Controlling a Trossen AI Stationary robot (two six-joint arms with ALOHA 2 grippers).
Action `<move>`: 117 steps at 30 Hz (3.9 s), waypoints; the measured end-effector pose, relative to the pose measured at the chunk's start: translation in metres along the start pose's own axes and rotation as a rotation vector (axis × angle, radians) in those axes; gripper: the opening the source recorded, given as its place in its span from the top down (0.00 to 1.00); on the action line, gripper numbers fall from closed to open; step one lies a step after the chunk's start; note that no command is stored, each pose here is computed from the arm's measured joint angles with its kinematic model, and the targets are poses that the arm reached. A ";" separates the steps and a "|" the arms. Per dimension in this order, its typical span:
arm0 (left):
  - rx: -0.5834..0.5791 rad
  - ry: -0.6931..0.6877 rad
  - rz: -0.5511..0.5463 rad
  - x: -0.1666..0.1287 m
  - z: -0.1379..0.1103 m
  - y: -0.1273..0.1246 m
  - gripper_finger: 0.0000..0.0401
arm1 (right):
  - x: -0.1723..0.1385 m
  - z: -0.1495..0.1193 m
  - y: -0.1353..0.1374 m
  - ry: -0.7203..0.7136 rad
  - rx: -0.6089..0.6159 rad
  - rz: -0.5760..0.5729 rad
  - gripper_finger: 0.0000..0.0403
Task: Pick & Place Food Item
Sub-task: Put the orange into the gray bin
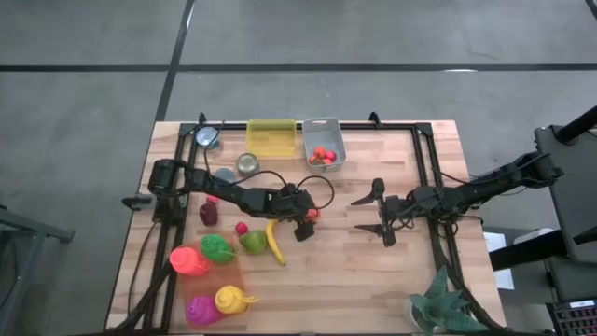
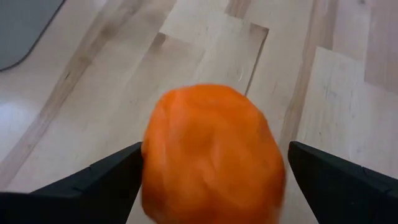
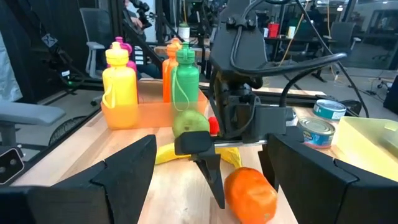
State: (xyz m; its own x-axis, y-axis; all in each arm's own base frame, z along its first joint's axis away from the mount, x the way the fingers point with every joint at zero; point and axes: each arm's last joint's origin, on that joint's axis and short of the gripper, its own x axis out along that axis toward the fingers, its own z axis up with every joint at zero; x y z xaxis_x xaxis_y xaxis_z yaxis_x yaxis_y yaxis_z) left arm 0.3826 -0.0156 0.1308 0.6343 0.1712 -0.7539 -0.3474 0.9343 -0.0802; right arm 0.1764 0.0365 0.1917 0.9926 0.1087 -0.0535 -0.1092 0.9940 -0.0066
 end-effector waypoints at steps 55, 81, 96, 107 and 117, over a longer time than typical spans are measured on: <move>-0.327 -0.472 0.299 -0.064 0.108 0.134 0.34 | 0.000 0.000 0.000 0.005 0.000 0.000 0.24; -0.447 -0.285 0.214 -0.007 0.135 0.201 0.34 | 0.000 -0.003 0.000 0.033 -0.003 0.009 0.24; -0.531 -0.194 0.119 -0.002 0.124 0.208 0.32 | 0.000 -0.004 0.000 0.040 -0.004 0.010 0.24; -0.526 -0.146 0.113 -0.001 0.120 0.206 0.27 | 0.000 -0.004 0.000 0.040 -0.004 0.009 0.24; -0.513 -0.163 0.071 -0.001 0.122 0.205 0.26 | 0.000 -0.004 0.000 0.040 -0.004 0.009 0.24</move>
State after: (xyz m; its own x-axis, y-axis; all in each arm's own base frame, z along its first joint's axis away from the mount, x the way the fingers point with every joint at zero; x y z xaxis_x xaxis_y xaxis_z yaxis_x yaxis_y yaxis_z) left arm 0.3948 0.2144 0.1950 0.6817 0.3126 -0.6614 -0.6601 0.6527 -0.3719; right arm 0.1760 0.0367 0.1882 0.9887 0.1174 -0.0933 -0.1189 0.9929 -0.0103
